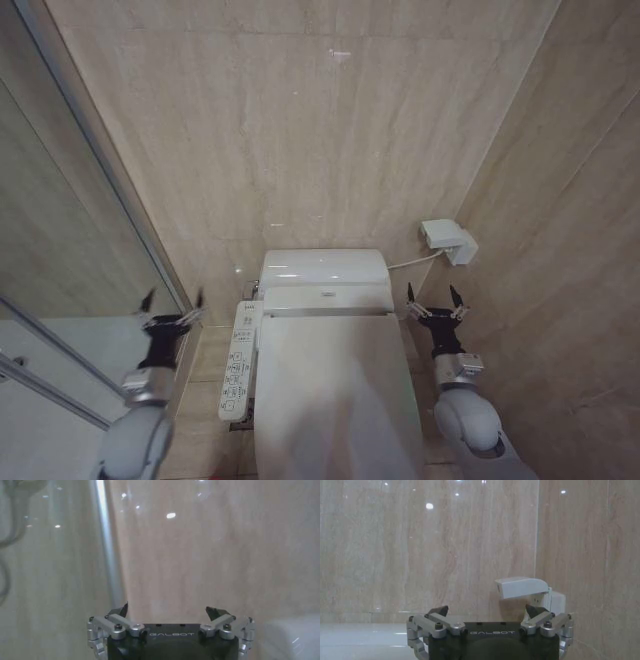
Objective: Open the toilet lid, clean the toilet bowl with a toilet brush, close the toilet lid, and flush.
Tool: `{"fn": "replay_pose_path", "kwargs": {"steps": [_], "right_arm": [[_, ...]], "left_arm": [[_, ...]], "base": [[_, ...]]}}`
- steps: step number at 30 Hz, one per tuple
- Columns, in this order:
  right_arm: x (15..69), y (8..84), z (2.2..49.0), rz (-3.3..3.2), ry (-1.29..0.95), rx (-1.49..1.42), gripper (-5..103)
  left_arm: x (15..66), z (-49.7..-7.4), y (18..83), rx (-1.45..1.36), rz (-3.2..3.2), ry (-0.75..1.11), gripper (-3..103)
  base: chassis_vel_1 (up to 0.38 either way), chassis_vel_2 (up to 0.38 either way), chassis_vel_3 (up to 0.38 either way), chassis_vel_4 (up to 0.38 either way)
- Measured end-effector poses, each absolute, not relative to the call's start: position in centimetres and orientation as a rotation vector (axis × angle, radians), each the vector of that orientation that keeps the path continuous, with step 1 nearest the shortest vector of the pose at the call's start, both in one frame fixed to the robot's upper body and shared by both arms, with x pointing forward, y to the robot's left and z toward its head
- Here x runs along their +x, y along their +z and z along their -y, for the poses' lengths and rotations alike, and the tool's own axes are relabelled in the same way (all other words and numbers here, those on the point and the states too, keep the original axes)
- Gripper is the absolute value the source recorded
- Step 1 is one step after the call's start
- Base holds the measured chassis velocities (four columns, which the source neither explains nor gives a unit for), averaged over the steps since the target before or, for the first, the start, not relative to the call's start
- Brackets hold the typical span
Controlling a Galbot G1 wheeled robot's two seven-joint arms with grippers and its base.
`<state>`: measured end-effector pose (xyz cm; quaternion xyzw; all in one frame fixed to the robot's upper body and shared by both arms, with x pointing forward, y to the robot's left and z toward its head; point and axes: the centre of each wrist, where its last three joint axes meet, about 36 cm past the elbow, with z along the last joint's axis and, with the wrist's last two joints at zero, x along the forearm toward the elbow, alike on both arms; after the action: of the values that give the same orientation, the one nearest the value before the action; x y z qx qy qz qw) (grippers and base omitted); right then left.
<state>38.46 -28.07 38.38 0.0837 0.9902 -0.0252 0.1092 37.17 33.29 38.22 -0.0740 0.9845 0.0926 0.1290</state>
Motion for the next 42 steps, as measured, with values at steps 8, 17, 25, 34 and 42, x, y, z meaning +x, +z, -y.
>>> {"fn": "replay_pose_path", "kwargs": {"steps": [8, 17, 25, 34, 42], "right_arm": [[38.5, 38.4, 28.1, -2.911, -0.074, 0.246, 100], [38.5, 38.4, 28.1, -2.911, -0.074, 0.246, 100], [38.5, 38.4, 28.1, -2.911, -0.074, 0.246, 100], [38.5, 38.4, 28.1, -2.911, -0.074, 0.246, 100], [38.5, 38.4, 28.1, -2.911, -0.074, 0.246, 100]], "left_arm": [[39.2, -37.1, 32.8, -0.214, -2.892, 0.334, 100], [46.6, -37.9, 30.2, 0.017, -2.862, 0.393, 95], [50.4, -37.1, 29.0, 0.183, -2.842, 0.475, 41], [51.9, -37.2, 27.8, 0.402, -2.788, 0.647, 15], [52.0, -37.9, 27.3, 0.526, -2.727, 0.768, 0]], "base": [[0.000, 0.000, 0.000, 0.000], [0.000, 0.000, 0.000, 0.000], [0.000, 0.000, 0.000, 0.000], [0.000, 0.000, 0.000, 0.000], [0.000, 0.000, 0.000, 0.000]]}}
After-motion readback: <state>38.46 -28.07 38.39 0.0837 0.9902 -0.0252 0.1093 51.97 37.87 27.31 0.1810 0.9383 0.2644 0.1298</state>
